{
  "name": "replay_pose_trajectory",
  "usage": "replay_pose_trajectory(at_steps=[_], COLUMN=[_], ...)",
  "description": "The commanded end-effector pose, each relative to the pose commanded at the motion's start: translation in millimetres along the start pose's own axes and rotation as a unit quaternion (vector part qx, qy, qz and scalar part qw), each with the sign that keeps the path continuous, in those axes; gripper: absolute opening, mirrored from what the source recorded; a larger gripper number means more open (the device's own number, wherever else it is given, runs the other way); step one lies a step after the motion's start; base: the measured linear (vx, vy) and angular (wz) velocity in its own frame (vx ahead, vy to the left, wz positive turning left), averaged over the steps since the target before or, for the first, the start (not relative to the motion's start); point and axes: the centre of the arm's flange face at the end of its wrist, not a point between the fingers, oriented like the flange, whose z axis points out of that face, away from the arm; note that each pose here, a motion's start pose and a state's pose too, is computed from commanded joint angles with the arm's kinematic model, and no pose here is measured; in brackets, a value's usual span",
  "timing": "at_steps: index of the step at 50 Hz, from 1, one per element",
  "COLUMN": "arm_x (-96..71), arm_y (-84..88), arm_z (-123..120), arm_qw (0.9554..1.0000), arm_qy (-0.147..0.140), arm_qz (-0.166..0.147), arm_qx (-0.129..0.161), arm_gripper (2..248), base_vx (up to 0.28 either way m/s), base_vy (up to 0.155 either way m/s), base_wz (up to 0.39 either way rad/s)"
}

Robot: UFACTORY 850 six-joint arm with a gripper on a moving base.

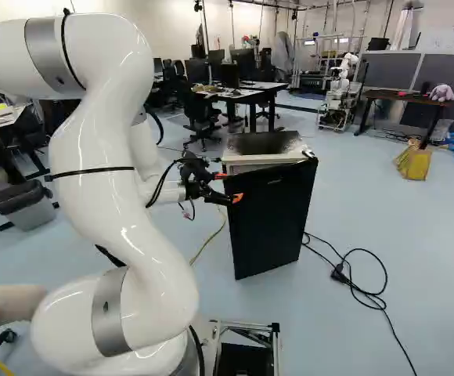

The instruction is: Grab a drink from the fridge

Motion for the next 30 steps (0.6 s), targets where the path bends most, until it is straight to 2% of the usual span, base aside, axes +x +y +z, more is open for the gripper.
replay_pose_trajectory(at_steps=[30], arm_x=[3.9], arm_y=[19.5], arm_z=[5], arm_qw=[0.9991], arm_qy=[0.000], arm_qz=[0.007], arm_qx=[-0.041], arm_gripper=[247], base_vx=[0.000], base_vy=[0.000], base_wz=[0.000])
